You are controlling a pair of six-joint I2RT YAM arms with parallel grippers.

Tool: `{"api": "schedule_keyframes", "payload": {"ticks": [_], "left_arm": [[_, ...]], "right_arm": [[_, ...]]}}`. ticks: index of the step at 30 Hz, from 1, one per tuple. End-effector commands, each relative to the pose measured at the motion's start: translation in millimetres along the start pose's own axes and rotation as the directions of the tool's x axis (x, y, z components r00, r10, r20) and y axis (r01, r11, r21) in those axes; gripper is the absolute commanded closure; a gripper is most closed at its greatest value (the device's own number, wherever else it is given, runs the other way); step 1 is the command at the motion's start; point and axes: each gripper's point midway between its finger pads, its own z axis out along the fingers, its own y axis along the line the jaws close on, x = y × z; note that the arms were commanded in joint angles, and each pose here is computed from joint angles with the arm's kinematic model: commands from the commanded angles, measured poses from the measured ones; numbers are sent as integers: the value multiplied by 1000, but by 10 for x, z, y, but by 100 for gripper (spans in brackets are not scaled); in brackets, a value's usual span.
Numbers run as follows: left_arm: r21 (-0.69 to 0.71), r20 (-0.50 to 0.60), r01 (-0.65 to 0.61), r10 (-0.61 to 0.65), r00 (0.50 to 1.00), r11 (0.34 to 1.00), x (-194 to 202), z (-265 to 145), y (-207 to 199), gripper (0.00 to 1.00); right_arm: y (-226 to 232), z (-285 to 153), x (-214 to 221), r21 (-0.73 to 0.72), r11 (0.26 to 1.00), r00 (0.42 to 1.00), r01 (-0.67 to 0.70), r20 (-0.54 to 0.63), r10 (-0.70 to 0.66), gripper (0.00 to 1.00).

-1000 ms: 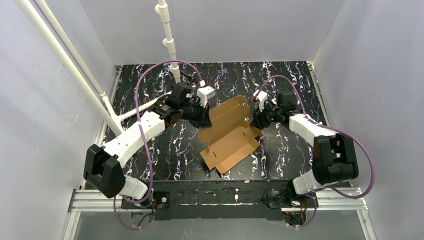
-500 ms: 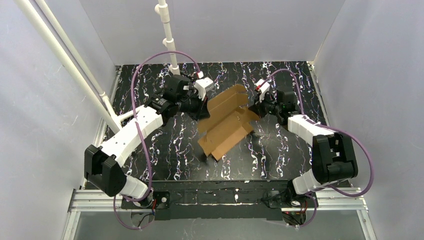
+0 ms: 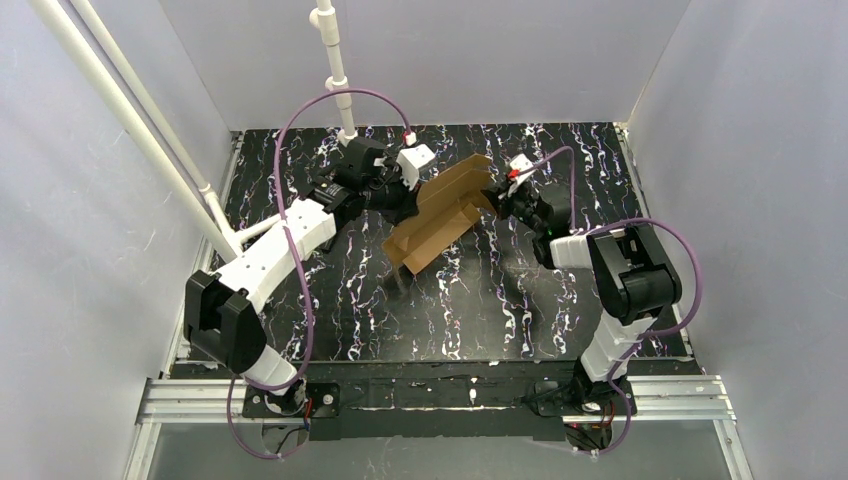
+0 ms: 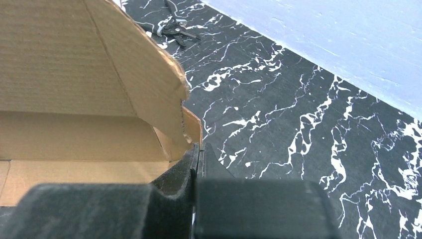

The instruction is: Fold the paper box

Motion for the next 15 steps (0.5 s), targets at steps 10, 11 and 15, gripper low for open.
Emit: {"api": "schedule_keyframes", "payload": {"ticks": [10,11,15], "left_arm": [[111,11,152,-154,988,982,138,35,-279,100],[111,7,162,-164,986,981,158,33,-287,100],[120,10,171,-173,985,978,184,20,-320,100]], "right_arm": [[81,-151,-13,17,1000,996,18,89,-19,99],[95,-163,14,14,1000,996,14,83,-15,99],[182,-201,51,-20,1000,997,-11,72,12,99]]}}
